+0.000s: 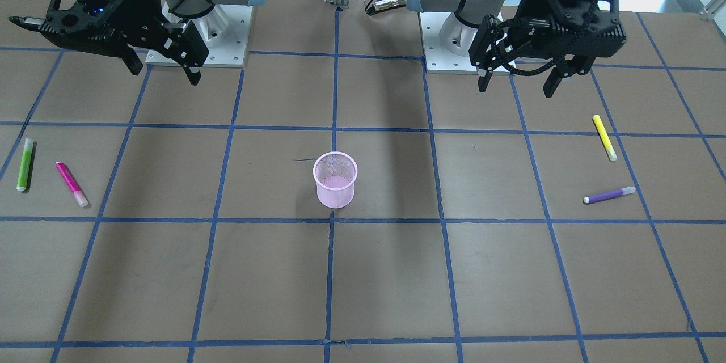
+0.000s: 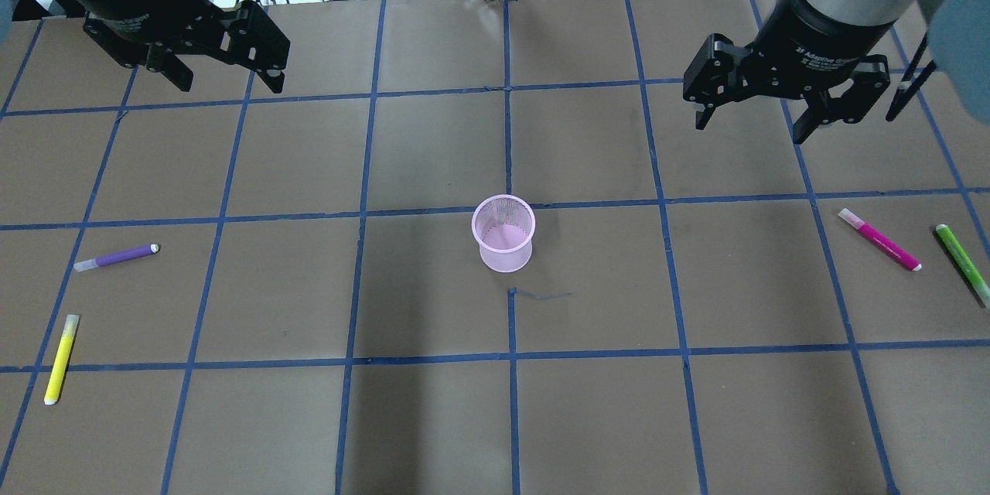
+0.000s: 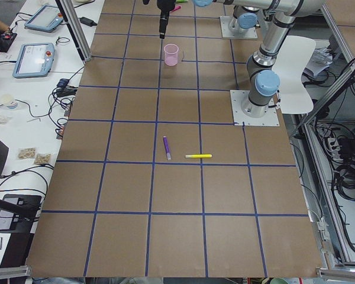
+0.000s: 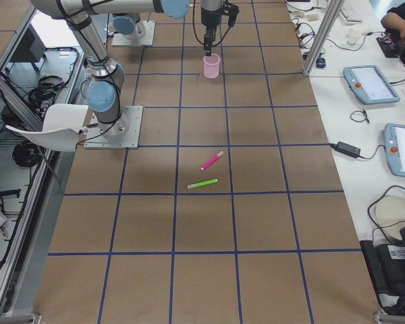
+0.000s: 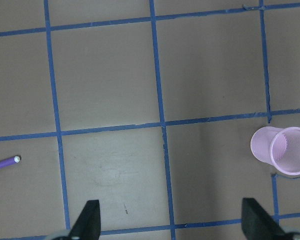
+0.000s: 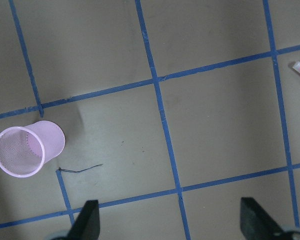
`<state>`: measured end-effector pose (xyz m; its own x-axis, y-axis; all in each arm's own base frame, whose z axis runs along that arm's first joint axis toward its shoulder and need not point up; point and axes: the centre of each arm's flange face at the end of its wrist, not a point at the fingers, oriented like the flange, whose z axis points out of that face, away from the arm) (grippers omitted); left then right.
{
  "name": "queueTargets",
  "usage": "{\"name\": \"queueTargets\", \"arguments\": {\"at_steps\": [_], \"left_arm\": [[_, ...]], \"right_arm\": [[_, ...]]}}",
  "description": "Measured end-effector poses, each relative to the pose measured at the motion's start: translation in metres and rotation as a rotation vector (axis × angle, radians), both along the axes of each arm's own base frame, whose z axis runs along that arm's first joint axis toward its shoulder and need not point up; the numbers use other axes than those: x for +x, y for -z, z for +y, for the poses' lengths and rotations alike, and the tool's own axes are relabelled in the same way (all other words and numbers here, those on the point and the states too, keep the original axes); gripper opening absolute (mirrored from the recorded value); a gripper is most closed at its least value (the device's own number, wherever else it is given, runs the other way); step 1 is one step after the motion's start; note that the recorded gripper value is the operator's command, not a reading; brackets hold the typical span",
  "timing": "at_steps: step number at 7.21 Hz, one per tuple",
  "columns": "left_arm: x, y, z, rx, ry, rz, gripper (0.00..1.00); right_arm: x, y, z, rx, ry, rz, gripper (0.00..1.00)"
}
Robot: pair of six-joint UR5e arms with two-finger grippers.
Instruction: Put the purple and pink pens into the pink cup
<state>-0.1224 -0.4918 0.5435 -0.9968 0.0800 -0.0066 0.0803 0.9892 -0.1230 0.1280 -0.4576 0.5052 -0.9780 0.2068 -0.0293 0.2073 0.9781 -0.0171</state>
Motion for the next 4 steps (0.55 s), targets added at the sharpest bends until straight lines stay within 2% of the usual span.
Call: {"name": "queueTargets", "arguments": {"at_steps": [4], "left_arm": [[-0.0008, 0.003, 0.0011, 0.006, 0.002, -0.002, 1.0]], "right_arm": [[-0.0003, 0.0023, -0.0009, 0.006, -0.006, 0.003, 1.0]]}}
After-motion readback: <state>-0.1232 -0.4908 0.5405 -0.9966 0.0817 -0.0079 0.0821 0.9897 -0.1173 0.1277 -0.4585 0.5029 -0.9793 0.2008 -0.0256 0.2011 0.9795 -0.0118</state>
